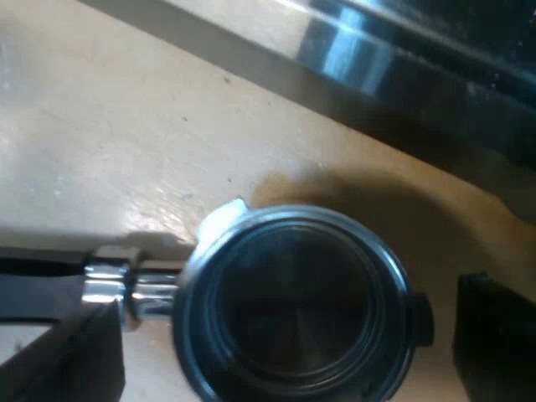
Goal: Put the handle in the coffee machine
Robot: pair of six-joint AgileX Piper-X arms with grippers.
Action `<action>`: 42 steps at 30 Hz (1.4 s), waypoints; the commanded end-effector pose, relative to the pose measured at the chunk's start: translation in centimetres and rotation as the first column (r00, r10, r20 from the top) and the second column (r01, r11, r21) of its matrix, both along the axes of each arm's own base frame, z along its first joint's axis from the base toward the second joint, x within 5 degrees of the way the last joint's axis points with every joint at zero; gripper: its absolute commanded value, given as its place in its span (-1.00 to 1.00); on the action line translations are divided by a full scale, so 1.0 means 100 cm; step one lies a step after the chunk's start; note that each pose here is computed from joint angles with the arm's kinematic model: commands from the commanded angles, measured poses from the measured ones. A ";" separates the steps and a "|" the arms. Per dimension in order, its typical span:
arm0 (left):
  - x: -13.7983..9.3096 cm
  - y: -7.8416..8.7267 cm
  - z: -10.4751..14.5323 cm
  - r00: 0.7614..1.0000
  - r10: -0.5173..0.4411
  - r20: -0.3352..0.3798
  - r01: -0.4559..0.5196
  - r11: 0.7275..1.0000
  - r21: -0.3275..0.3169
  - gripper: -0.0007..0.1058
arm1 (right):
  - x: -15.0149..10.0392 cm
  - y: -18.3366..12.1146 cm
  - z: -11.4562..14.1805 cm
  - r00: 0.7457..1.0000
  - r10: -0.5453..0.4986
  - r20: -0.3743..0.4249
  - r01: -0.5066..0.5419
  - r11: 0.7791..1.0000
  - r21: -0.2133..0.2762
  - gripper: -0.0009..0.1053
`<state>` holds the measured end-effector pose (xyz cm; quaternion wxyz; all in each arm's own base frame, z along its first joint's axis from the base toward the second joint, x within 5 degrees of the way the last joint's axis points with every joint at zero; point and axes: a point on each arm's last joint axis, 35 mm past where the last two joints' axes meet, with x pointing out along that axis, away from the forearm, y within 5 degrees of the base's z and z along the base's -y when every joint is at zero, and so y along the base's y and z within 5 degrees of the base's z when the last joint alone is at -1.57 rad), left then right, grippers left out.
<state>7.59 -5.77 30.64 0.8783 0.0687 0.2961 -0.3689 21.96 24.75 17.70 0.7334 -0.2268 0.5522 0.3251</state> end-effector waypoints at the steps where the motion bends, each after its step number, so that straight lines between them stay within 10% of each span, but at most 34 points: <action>1: 0.001 -0.001 0.001 1.000 -0.008 0.008 0.008 1.000 -0.008 0.43 | 0.001 0.000 -0.006 1.000 0.014 -0.027 -0.014 1.000 -0.015 0.53; 13: 0.001 -0.001 0.001 1.000 -0.008 0.008 0.008 1.000 -0.008 0.43 | 0.003 0.002 -0.014 0.999 0.045 -0.021 -0.046 0.999 -0.027 0.48; 17: 0.001 -0.001 0.001 1.000 -0.008 0.008 0.008 1.000 -0.008 0.43 | 0.003 0.001 -0.014 0.999 0.051 -0.002 -0.051 0.997 -0.050 0.11; 23: 0.001 -0.001 0.001 1.000 -0.008 0.008 0.008 1.000 -0.008 0.43 | 0.001 -0.002 -0.012 0.999 0.050 -0.021 -0.052 0.996 -0.069 -0.97; 36: 0.001 -0.001 0.001 1.000 -0.010 0.007 0.010 1.000 -0.009 0.43 | -0.015 -0.020 0.027 1.000 0.009 0.002 -0.009 0.995 -0.104 -0.98; 42: -0.005 -0.006 0.003 0.980 -0.197 -0.035 0.193 0.975 -0.108 0.43 | -0.021 -0.027 0.046 1.000 -0.019 0.017 0.020 0.997 -0.077 -0.98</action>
